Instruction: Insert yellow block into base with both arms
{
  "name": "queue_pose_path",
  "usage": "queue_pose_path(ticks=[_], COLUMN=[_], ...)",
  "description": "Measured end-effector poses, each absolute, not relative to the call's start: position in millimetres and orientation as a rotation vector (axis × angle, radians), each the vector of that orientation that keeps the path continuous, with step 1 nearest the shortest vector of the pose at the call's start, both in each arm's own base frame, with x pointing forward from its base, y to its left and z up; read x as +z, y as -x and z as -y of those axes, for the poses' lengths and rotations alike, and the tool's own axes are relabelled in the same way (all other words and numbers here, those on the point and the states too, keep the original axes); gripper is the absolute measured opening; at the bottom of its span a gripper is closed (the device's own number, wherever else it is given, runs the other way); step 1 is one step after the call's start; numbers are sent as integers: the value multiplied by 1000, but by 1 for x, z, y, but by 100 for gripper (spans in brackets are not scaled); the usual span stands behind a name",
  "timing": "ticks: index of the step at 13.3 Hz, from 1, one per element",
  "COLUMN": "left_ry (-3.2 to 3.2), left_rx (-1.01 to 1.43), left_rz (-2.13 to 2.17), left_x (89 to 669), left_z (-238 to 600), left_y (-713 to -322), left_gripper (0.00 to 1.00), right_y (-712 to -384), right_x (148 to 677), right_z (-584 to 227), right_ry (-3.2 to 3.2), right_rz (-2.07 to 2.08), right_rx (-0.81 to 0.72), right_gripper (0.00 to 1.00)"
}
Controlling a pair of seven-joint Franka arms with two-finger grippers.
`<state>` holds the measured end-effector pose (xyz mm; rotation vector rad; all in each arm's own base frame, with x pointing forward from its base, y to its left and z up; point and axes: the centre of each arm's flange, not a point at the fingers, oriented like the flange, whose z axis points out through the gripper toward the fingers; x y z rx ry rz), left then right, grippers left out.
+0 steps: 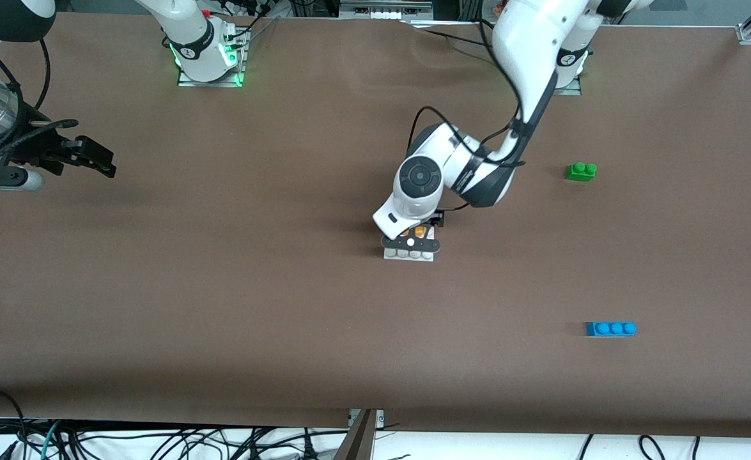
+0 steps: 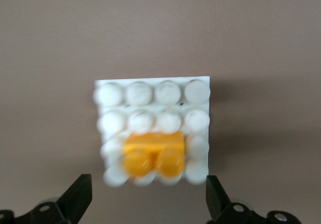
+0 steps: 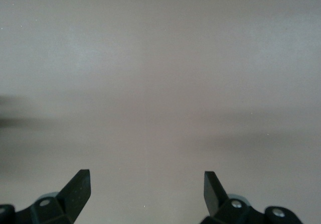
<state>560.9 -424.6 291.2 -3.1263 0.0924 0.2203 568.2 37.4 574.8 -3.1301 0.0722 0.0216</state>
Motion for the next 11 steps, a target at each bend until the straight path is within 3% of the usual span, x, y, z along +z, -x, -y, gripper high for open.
queue_pose_path(ticks=[5,11], left_ry=[3151,3194], left_rx=[167,72], left_rz=[46,67], left_x=[465,544], left_z=[306,108], left_y=[-587,-621], left_gripper=[100,100], right_y=[-568,-568], right_x=[575,575], right_z=[-37,-37], right_ry=[3129,3128], right_rz=[-73,-74], right_rx=[22,24], right_gripper=[100,100])
